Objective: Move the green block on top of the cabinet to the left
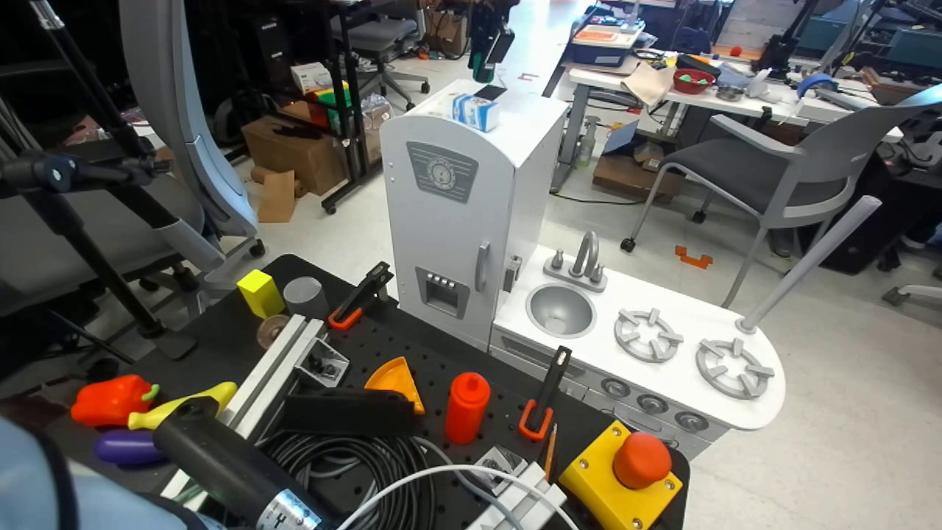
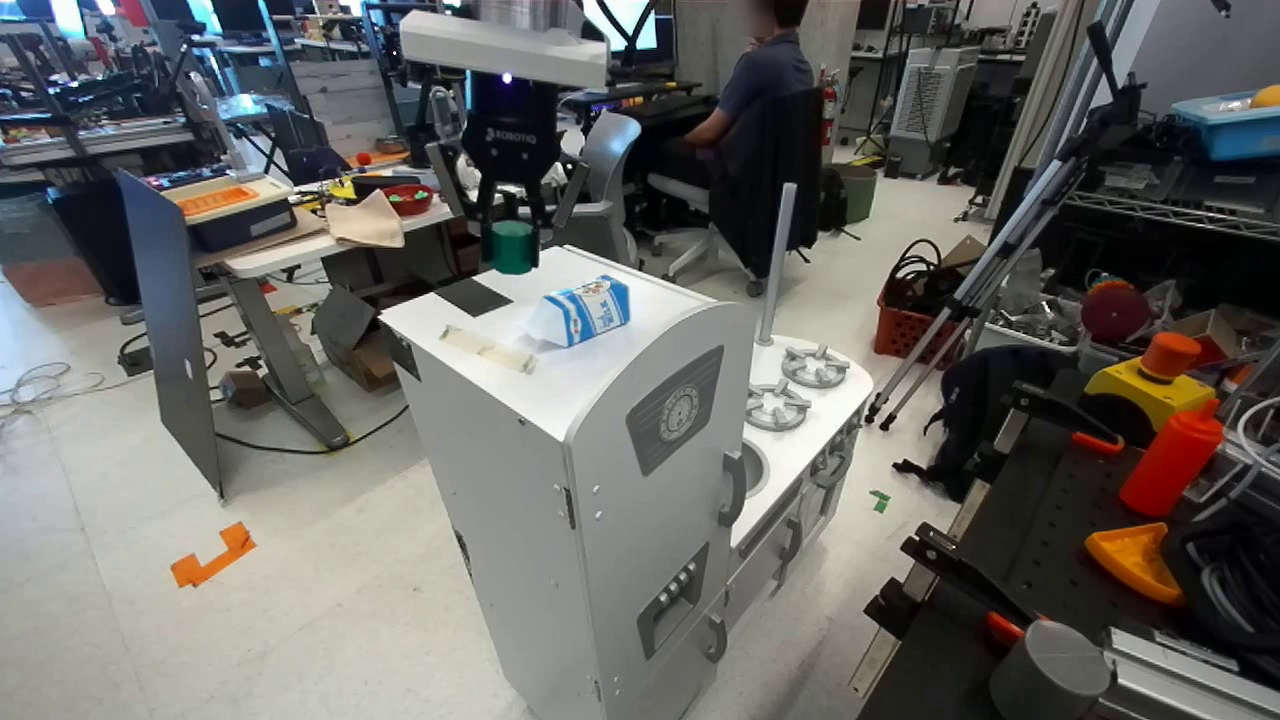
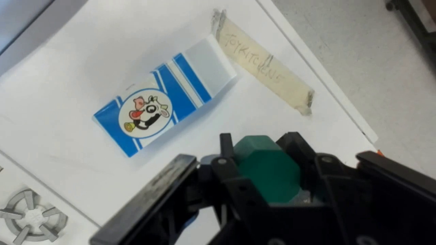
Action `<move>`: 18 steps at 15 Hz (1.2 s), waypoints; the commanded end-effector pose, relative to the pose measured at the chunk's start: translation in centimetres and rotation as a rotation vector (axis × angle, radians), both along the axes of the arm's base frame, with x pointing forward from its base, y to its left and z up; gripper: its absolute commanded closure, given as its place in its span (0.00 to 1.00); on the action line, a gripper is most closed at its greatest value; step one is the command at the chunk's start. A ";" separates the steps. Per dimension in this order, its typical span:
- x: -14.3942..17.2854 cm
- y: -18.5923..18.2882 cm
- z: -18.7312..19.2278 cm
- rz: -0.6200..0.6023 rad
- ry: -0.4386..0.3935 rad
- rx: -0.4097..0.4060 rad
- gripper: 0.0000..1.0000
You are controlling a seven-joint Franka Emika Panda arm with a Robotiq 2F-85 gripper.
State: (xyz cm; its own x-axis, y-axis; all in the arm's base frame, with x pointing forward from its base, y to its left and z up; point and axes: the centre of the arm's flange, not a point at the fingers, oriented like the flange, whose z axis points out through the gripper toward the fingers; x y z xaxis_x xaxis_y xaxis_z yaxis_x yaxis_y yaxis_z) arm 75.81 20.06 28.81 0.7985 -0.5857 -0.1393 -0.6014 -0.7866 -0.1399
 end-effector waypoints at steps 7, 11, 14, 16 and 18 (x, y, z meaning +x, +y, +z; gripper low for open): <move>3.1 1.5 -5.6 0.078 0.138 -0.024 0.82; 3.0 1.6 -5.4 0.082 0.167 -0.024 0.32; 2.4 1.6 -5.1 0.097 0.172 -0.032 0.10; 1.9 1.7 -4.0 0.109 0.147 -0.038 0.00; 1.4 1.9 -2.5 0.127 0.109 -0.048 0.00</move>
